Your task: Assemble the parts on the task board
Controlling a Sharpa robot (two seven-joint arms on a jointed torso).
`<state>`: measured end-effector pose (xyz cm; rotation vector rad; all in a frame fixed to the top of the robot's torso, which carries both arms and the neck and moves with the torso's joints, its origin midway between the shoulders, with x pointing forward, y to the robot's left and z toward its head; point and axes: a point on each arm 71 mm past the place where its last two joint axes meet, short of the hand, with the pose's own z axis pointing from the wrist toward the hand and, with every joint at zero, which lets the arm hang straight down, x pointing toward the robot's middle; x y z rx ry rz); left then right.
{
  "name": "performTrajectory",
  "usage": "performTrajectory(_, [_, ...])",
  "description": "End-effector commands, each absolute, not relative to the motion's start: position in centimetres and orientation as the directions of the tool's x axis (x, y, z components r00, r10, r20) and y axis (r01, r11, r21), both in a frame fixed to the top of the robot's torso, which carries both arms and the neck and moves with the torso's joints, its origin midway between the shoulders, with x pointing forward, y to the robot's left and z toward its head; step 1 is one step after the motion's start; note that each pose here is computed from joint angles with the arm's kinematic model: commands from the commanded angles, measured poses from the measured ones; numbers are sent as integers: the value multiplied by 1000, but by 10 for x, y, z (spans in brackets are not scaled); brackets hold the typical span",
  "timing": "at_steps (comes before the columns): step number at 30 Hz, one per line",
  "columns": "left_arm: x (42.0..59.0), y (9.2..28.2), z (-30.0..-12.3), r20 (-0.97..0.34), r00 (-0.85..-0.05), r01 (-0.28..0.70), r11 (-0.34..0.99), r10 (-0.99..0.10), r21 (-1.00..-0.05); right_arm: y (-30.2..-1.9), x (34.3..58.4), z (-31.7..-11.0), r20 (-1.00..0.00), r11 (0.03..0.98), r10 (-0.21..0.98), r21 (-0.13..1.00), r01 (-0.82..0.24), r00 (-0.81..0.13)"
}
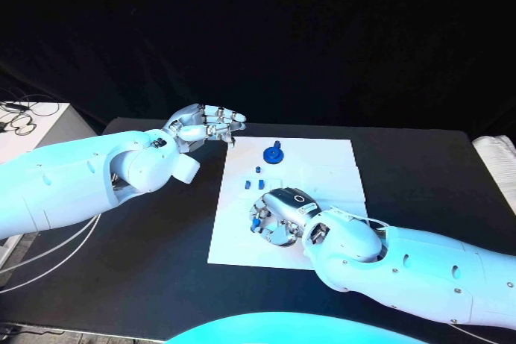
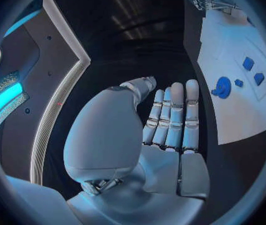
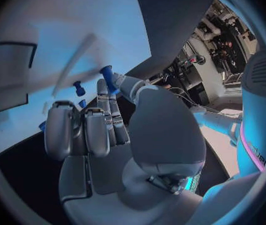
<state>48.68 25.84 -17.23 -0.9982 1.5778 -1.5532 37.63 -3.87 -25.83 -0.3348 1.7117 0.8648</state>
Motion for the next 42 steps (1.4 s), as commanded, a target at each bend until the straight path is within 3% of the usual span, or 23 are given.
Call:
performTrajectory(1, [486, 256, -171, 49, -474, -51, -28, -879, -998, -36, 373, -260, -916, 663, 196, 386, -641, -349])
performTrajectory(21, [486, 257, -172, 50, -478, -57, -26, -877, -998, -42, 374, -254, -908, 650, 283, 418, -635, -308])
performTrajectory(31, [486, 258, -172, 50, -477, -58, -25, -878, -998, -68, 374, -240, -883, 643, 365, 468, -607, -294])
performTrajectory(35, [486, 259, -172, 50, -475, -59, -25, -879, -998, -99, 381, -226, -839, 658, 428, 545, -519, -337])
performTrajectory(42, [484, 260, -172, 50, -472, -57, -26, -880, -998, -161, 392, -212, -746, 723, 504, 640, -260, -435])
